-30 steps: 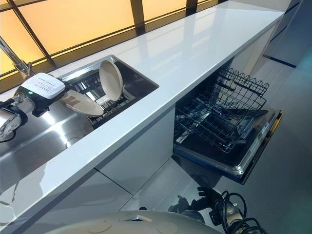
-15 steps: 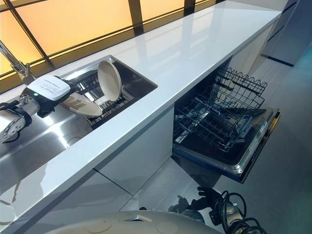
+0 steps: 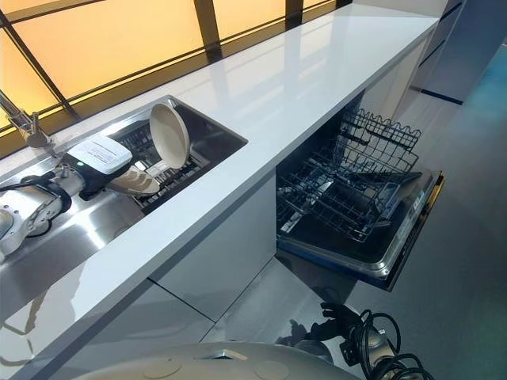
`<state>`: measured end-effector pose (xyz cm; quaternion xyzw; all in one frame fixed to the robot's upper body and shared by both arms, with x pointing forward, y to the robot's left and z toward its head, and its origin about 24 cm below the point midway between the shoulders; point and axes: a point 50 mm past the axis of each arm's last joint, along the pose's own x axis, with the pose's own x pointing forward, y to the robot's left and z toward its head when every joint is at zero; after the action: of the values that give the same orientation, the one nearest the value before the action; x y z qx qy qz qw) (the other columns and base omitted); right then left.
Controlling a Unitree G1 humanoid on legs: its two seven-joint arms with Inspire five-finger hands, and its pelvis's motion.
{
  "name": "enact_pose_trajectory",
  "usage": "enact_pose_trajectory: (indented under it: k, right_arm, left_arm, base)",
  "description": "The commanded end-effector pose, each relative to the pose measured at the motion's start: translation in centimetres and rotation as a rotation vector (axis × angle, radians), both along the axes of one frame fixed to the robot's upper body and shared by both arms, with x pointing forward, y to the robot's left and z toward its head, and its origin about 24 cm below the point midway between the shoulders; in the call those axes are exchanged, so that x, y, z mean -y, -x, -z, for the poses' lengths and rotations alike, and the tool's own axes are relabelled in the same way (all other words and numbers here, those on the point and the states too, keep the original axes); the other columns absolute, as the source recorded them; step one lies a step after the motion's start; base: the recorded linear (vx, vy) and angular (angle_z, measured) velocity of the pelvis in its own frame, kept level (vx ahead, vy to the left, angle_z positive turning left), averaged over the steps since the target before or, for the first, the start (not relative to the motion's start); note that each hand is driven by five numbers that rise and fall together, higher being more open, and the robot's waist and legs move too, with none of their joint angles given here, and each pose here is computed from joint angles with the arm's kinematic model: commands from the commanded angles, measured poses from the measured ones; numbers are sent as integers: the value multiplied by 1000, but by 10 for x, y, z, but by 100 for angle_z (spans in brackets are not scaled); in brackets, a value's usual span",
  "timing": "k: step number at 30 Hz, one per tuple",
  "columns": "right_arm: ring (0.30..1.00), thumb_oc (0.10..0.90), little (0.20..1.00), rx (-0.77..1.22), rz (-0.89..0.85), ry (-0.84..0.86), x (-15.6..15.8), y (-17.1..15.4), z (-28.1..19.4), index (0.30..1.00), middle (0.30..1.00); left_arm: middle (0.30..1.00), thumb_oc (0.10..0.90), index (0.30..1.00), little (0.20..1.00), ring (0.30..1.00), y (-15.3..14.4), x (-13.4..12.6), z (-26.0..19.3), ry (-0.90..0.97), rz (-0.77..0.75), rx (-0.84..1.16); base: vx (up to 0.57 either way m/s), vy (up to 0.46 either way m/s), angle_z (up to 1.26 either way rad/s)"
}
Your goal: Pick up plates and place into dishwasher.
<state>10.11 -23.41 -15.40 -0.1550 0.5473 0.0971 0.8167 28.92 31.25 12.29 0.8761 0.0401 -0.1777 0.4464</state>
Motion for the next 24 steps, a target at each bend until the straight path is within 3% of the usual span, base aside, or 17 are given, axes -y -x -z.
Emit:
enact_pose_trajectory:
  k: [1, 7, 8, 9, 11, 12, 13, 24]
  right_arm:
    - [900, 800, 900, -35, -44, 48, 14, 7, -1, 900, 900]
    - [900, 800, 900, -35, -39, 52, 15, 5, -1, 900, 900]
    - [900, 800, 900, -36, -39, 52, 15, 5, -1, 900, 900]
    - [900, 800, 900, -37, -39, 53, 15, 6, -1, 900, 900]
    - [900, 800, 900, -36, -43, 54, 15, 5, -1, 900, 900]
    - [900, 800, 900, -37, -44, 53, 15, 5, -1, 900, 900]
    - [900, 800, 900, -38, -46, 53, 15, 5, -1, 900, 900]
    - [900, 800, 900, -49, -65, 56, 17, 3, -2, 900, 900]
  left_arm:
    - [900, 800, 900, 900, 900, -30, -9, -71, -36, -109, 268]
    - [900, 800, 900, 900, 900, -34, -14, -61, -44, -190, 231]
    - [846, 737, 846, 837, 846, -34, -16, -60, -49, -211, 233]
    - [740, 613, 740, 713, 740, -35, -17, -60, -58, -225, 236]
    - [425, 245, 425, 345, 425, -35, -26, -59, -101, -288, 268]
    - [387, 202, 387, 302, 387, -35, -31, -59, -143, -305, 299]
    - [300, 100, 300, 200, 300, -34, -35, -59, -165, -315, 318]
    - [300, 100, 300, 200, 300, -29, -61, -59, -293, -434, 427]
  base:
    - [7, 7, -5]
    - [1, 1, -1]
    - [8, 0, -3]
    - [9, 3, -4]
    - [11, 6, -5]
    - [15, 3, -8]
    - [15, 0, -12]
    - [5, -1, -5]
